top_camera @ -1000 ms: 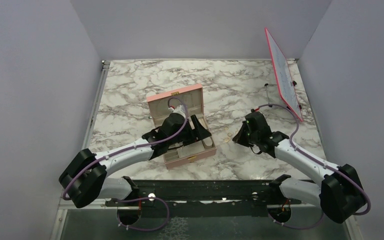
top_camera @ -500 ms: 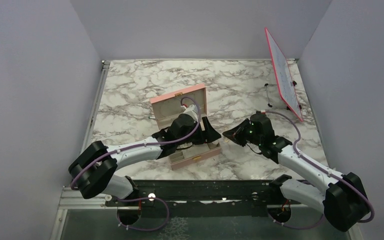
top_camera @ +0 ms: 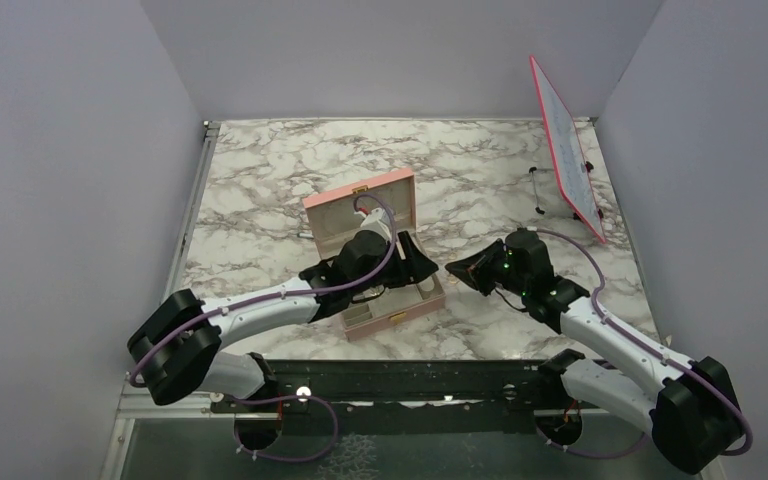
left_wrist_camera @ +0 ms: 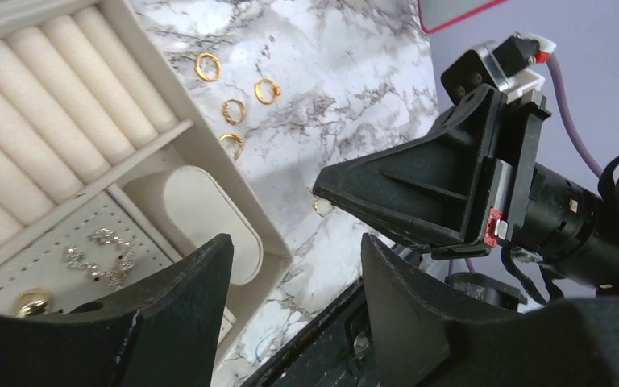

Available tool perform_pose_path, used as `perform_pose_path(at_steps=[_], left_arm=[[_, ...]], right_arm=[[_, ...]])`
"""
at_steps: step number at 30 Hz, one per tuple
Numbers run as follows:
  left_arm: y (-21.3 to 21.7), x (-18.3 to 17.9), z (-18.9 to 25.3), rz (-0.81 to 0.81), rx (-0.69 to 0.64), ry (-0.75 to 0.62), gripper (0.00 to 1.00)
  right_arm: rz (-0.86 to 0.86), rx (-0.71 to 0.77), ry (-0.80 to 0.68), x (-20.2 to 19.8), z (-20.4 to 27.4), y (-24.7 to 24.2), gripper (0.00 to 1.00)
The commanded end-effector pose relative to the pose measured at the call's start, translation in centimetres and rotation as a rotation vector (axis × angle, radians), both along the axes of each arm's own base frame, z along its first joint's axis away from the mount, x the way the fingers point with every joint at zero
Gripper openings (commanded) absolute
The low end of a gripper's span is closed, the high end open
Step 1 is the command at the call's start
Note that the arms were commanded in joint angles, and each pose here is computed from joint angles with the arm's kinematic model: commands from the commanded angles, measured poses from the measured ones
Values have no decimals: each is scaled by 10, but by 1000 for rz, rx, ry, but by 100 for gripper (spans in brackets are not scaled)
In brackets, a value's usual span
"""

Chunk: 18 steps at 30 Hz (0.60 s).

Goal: Organize the mixed jewelry

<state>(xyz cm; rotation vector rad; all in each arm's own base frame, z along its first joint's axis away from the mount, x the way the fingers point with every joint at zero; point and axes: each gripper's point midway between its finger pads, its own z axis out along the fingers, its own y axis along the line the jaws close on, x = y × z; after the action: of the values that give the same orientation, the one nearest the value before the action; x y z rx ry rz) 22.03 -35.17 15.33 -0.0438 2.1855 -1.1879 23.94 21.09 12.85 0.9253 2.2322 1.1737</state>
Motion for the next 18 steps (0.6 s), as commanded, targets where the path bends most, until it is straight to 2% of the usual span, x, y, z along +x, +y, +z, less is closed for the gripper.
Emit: perform_pose_path(at_steps=[1,6,18], left_arm=[[13,6,10,77,19,-14,61],[-12,-7,35,-64,-94,-49,60],[-45,-12,27,-163,-65,-105,47]], right_arm=[[-15,7,-34,5,11,0,2],[-13,1,-50,6,14,-1,3],[-101,101,-28,4,27,-7,2]])
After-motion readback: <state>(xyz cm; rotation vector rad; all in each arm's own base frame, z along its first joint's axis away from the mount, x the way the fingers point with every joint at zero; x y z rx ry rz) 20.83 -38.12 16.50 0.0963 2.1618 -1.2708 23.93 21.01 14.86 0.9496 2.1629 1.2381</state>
